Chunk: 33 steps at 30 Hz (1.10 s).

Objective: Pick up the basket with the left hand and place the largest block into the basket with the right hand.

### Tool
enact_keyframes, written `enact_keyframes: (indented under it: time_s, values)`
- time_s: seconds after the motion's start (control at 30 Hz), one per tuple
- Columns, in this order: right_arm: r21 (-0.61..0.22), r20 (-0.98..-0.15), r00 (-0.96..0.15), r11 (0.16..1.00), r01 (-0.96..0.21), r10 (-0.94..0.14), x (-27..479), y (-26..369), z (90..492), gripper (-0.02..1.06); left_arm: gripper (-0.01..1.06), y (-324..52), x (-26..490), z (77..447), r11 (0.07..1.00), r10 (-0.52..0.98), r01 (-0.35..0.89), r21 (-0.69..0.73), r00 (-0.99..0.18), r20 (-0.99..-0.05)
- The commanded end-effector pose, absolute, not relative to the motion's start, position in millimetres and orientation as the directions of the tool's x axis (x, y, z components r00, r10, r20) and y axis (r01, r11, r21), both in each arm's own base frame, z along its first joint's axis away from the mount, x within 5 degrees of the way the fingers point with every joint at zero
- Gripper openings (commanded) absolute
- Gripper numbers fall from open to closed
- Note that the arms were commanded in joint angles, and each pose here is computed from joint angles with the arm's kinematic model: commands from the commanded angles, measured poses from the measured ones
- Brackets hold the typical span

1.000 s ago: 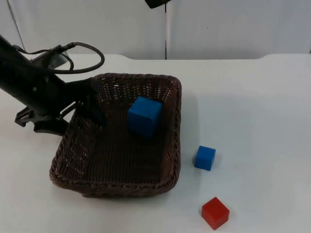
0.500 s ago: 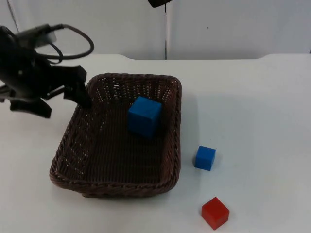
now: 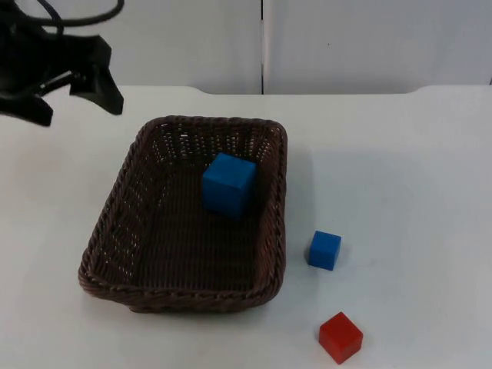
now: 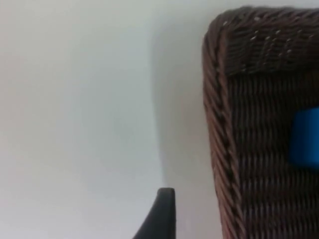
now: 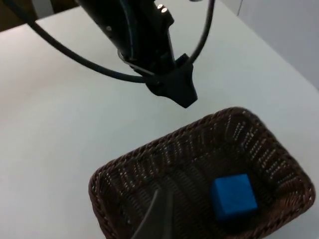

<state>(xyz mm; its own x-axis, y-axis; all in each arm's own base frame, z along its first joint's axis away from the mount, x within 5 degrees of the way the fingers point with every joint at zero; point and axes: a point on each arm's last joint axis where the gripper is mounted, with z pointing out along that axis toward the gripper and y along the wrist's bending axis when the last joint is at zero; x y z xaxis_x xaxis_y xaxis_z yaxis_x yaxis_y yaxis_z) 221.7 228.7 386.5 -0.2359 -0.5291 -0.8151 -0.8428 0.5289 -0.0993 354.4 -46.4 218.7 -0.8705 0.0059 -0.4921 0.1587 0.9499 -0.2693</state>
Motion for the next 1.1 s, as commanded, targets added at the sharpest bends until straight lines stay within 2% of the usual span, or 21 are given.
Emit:
enact_keyframes:
  time_s: [0.0, 0.27, 0.6, 0.83, 1.07]
  values:
    - [-0.109, -0.829, -0.218, 0.531, -0.84, -0.515, 214, 223, 396, 0.78, 0.82, -46, 349, 233, 0.95, 0.013, 0.17, -0.26, -0.858, -0.513]
    - [-0.106, -0.856, -0.201, 0.544, -0.833, -0.476, 201, 210, 412, 0.78, 0.82, -47, 322, 283, 0.941, 0.034, 0.223, -0.256, -0.812, -0.583]
    - [-0.1, -0.862, -0.21, 0.561, -0.822, -0.462, 178, 187, 394, 0.78, 0.82, -42, 266, 306, 0.945, 0.022, 0.234, -0.228, -0.742, -0.67]
    - [-0.094, -0.876, -0.208, 0.578, -0.811, -0.435, 148, 156, 376, 0.78, 0.82, -35, 211, 329, 0.953, 0.057, 0.265, -0.145, -0.632, -0.773]
    - [-0.08, -0.892, -0.206, 0.59, -0.803, -0.402, 123, 133, 367, 0.78, 0.82, -33, 168, 341, 0.952, 0.073, 0.286, -0.107, -0.553, -0.83]
